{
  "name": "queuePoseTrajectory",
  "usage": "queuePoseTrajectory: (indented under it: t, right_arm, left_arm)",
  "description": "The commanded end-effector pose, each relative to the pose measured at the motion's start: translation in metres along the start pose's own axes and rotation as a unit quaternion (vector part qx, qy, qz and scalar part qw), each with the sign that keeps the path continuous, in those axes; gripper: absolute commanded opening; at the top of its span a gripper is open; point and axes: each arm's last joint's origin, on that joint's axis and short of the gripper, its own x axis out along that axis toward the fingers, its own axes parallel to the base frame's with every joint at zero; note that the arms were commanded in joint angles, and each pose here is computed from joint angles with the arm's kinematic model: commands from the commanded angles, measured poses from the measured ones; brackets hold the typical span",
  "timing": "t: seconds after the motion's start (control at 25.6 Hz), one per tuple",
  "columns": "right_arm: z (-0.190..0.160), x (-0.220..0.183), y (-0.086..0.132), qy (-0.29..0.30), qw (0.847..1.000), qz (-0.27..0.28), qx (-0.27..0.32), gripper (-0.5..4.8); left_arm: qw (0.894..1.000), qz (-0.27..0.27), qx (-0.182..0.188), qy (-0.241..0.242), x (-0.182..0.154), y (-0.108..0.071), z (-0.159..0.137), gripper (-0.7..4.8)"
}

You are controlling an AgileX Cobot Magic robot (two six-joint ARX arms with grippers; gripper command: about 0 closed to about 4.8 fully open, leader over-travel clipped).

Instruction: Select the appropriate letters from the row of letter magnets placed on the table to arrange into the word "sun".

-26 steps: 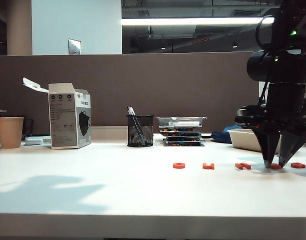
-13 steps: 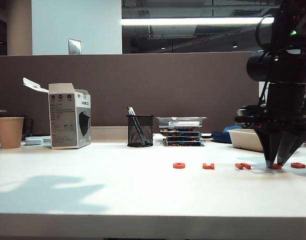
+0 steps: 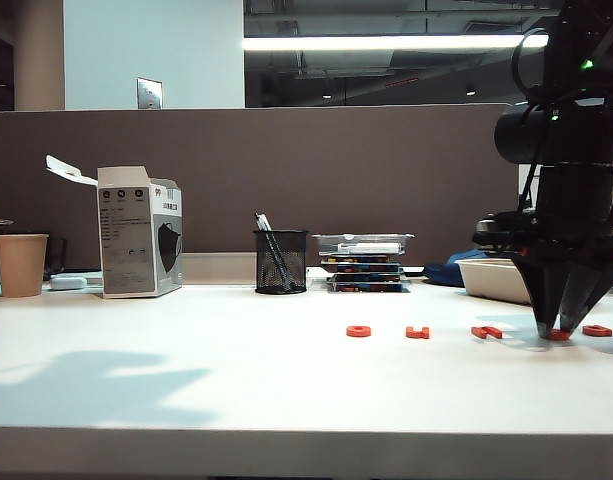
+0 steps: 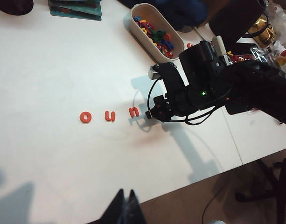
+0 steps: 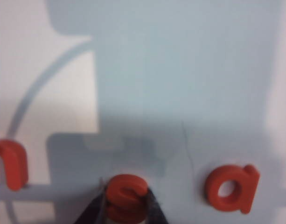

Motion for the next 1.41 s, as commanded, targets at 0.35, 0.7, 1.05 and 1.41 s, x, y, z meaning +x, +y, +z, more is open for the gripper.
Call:
queuePoseTrajectory:
  t: [0.35, 0.7, 1.05, 1.41]
  right_arm:
    - [-0.012, -0.013, 0.013, 0.034, 0.997, 0.062, 0.025, 0.89]
    - [-0.023, -0.040, 0.062, 0.002, 0.999, 0.040, 0.020, 0.89]
    - [-0.042, -0.042, 0.133, -0.024, 0.999, 0.032, 0.027, 0.89]
    - [-0.060, -0.005, 0.173, -0.009, 0.999, 0.019, 0.027, 0.89]
  left_arm:
    - [1.000, -0.002, 0.001, -0.005, -0.001, 0.000, 0.001, -0.05]
    - [1.000, -0.002, 0.001, -0.004, -0.001, 0.000, 0.001, -0.05]
    - [1.000, -0.002, 0.001, -0.004, -0.001, 0.000, 0.001, -0.05]
    - [1.000, -0.002, 0.001, -0.005, -0.002, 0.000, 0.001, -0.05]
